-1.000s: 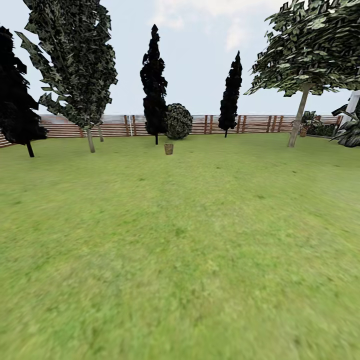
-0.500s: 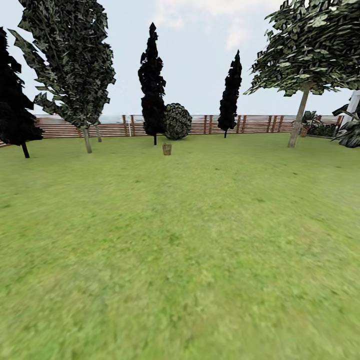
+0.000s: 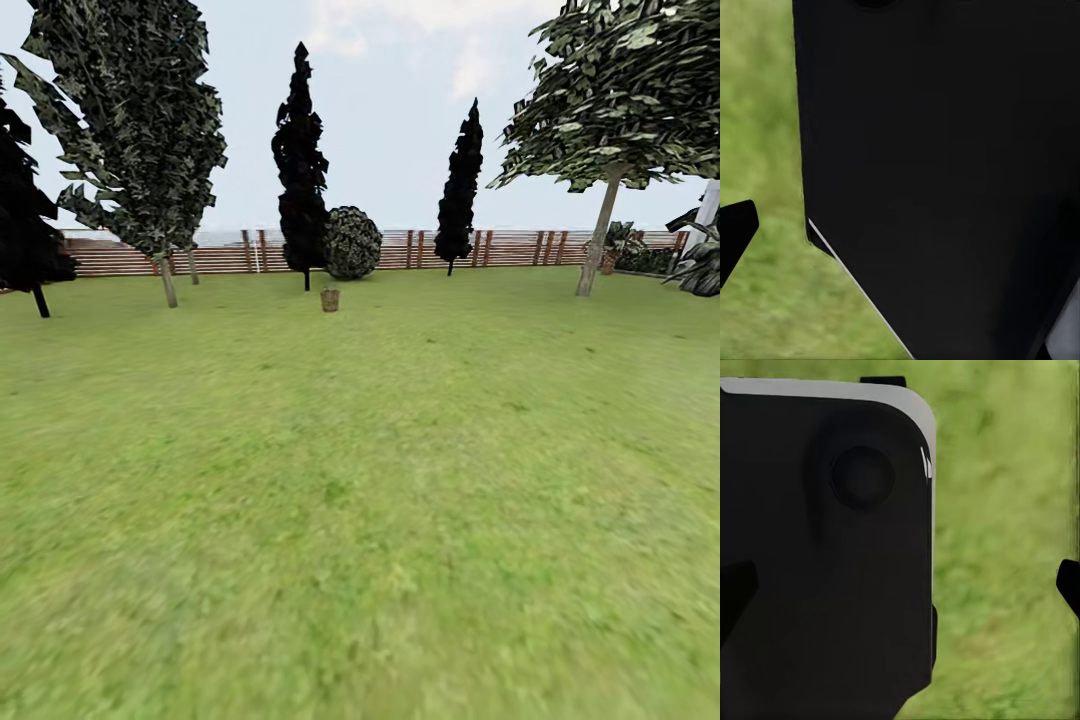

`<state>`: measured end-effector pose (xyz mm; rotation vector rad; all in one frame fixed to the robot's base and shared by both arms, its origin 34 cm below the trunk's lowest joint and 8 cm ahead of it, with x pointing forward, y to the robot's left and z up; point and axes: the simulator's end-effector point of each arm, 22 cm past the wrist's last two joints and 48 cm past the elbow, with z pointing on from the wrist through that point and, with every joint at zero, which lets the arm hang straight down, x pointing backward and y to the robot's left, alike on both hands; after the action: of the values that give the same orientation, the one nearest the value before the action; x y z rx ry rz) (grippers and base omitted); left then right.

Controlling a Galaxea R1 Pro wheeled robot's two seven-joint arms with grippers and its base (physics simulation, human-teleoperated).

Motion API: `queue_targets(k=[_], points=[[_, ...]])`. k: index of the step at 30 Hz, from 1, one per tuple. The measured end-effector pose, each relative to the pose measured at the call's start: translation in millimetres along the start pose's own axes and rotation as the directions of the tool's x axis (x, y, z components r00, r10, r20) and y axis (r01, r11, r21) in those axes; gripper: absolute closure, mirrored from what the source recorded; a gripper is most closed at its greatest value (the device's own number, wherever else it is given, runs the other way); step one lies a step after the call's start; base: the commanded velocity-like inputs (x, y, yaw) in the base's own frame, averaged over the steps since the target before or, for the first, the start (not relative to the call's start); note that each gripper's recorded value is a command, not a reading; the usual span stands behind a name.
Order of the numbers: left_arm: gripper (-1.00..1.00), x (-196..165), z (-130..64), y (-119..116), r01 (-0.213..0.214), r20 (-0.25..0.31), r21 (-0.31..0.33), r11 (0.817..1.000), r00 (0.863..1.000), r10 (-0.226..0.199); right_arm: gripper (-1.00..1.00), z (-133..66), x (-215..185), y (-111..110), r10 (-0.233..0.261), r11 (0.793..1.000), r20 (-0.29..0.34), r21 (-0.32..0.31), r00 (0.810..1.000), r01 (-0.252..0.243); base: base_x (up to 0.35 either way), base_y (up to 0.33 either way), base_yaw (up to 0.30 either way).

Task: Take the three Easter eggs out of the wicker basket on the lawn in the garden, then place them on the lawn next to a single tree (choose any tree) so that all three eggs are next to the same tree and none are left in the basket.

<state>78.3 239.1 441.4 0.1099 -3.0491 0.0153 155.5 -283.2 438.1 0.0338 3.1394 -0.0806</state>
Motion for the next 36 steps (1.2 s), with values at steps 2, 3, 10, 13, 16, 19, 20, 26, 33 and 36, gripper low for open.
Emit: queue_targets(k=[2,3,10,13,16,19,20,26,33,36], points=[[-1.00,-0.3,0.0,-0.3,0.000,0.001,0.000,1.000,1.000,0.000,-1.00,0.0,0.0,0.5,0.000,1.000,0.000,-0.001,1.000,0.000,0.312,-0.194,0.000],[-1.00,-0.4,0.0,-0.1,-0.001,0.001,0.000,1.000,1.000,0.001,-1.00,0.0,0.0,0.7,0.000,1.000,0.000,-0.001,1.000,0.000,0.312,-0.194,0.000],[-1.00,0.1,0.0,-0.4,0.000,0.000,0.001,1.000,1.000,0.000,-1.00,0.0,0.1,1.9,0.000,1.000,0.000,-0.002,1.000,0.000,0.312,-0.194,0.000],[-1.00,0.0,0.0,-0.1,0.000,0.000,0.001,1.000,1.000,0.000,-1.00,0.0,0.1,2.0,0.000,1.000,0.000,-0.003,1.000,0.000,0.312,-0.194,0.000],[-1.00,0.0,0.0,-0.2,0.000,0.000,0.001,1.000,1.000,0.000,-1.00,0.0,-0.1,2.0,0.000,1.000,0.000,-0.003,1.000,0.000,0.312,-0.194,0.000],[-1.00,0.0,0.0,0.2,0.000,0.000,0.001,1.000,1.000,0.000,-1.00,0.0,-0.2,2.0,0.000,1.000,0.001,-0.003,1.000,0.000,0.312,-0.194,0.012],[-1.00,0.0,0.0,0.2,0.000,0.000,0.001,1.000,1.000,0.000,-1.00,0.0,-0.2,2.0,0.000,1.000,0.001,-0.003,1.000,0.000,0.312,-0.194,0.056],[-1.00,0.1,0.0,-0.4,0.000,0.000,0.002,1.000,1.000,0.000,-1.00,0.0,-0.3,2.0,0.000,1.000,0.001,-0.003,1.000,0.000,0.312,-0.194,0.097],[-1.00,0.1,0.0,-0.7,0.000,0.000,0.002,1.000,1.000,0.000,-1.00,0.0,-0.3,2.0,0.000,1.000,0.001,-0.003,1.000,0.000,0.312,-0.194,0.187],[-1.00,0.1,0.0,-0.7,0.000,0.000,0.002,1.000,1.000,0.000,-1.00,0.0,-0.3,2.0,0.000,1.000,0.001,-0.003,1.000,0.000,0.312,-0.194,0.127]])
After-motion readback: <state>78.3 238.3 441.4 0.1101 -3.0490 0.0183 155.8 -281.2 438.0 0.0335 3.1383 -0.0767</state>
